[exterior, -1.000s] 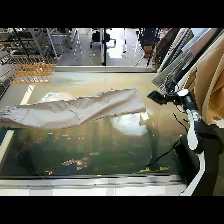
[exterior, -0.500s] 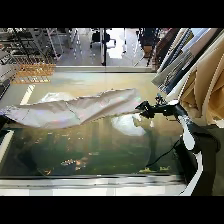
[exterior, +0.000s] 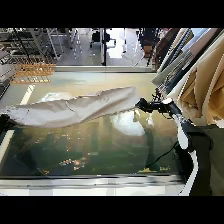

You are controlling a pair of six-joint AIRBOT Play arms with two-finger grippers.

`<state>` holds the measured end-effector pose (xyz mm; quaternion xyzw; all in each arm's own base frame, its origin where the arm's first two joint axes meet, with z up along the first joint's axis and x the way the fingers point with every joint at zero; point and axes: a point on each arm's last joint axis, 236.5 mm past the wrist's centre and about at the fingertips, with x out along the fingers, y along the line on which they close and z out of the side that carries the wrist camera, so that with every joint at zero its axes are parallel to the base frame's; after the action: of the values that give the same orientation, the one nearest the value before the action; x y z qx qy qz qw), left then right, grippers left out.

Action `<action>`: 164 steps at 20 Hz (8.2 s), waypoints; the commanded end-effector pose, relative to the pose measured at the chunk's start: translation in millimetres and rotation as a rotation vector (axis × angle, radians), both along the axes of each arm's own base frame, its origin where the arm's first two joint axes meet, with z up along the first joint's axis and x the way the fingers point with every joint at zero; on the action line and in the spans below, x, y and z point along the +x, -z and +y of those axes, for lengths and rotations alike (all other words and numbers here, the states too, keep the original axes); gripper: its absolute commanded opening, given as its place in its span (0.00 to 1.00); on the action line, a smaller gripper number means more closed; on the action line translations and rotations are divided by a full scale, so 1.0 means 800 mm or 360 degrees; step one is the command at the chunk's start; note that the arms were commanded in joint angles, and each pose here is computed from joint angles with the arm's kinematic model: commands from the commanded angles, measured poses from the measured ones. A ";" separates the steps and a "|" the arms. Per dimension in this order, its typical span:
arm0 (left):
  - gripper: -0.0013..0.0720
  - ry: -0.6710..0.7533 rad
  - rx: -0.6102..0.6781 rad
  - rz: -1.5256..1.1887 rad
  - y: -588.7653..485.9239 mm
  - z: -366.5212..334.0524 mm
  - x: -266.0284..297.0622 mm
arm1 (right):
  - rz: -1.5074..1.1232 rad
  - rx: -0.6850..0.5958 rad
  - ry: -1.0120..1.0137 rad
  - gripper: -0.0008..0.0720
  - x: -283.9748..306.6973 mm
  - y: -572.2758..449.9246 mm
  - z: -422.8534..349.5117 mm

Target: Fold the clothes and pants, and hang the long-sleeved shirts on hangers.

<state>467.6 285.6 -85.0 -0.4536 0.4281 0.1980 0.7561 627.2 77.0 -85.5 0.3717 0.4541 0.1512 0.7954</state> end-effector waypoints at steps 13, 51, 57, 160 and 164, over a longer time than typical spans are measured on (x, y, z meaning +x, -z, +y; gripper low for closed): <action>0.03 0.0450 -0.0089 0.0248 -0.006 -0.055 -0.063 | 0.0570 -0.0546 -0.0755 0.03 -0.150 0.029 -0.059; 0.03 0.1384 -0.0108 -0.0006 -0.168 -0.239 -0.080 | 0.0333 -0.0111 -0.0761 0.62 -0.307 0.037 -0.086; 0.03 0.1926 -0.0076 -0.0090 -0.173 -0.383 -0.064 | 0.0339 -0.0193 -0.0780 0.03 -0.293 0.030 -0.074; 0.03 0.1602 0.0015 0.0086 -0.002 -0.442 -0.039 | 0.0388 0.0257 -0.0794 0.97 -0.249 -0.020 0.248; 0.03 0.1595 -0.0004 0.0095 -0.002 -0.444 -0.041 | 0.0391 0.0344 -0.1004 0.97 -0.271 -0.021 0.318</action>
<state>435.1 -68.9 -82.9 -0.1823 0.6134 -0.1803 0.7470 421.7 293.0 -71.5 0.3067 0.6189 0.3443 0.6359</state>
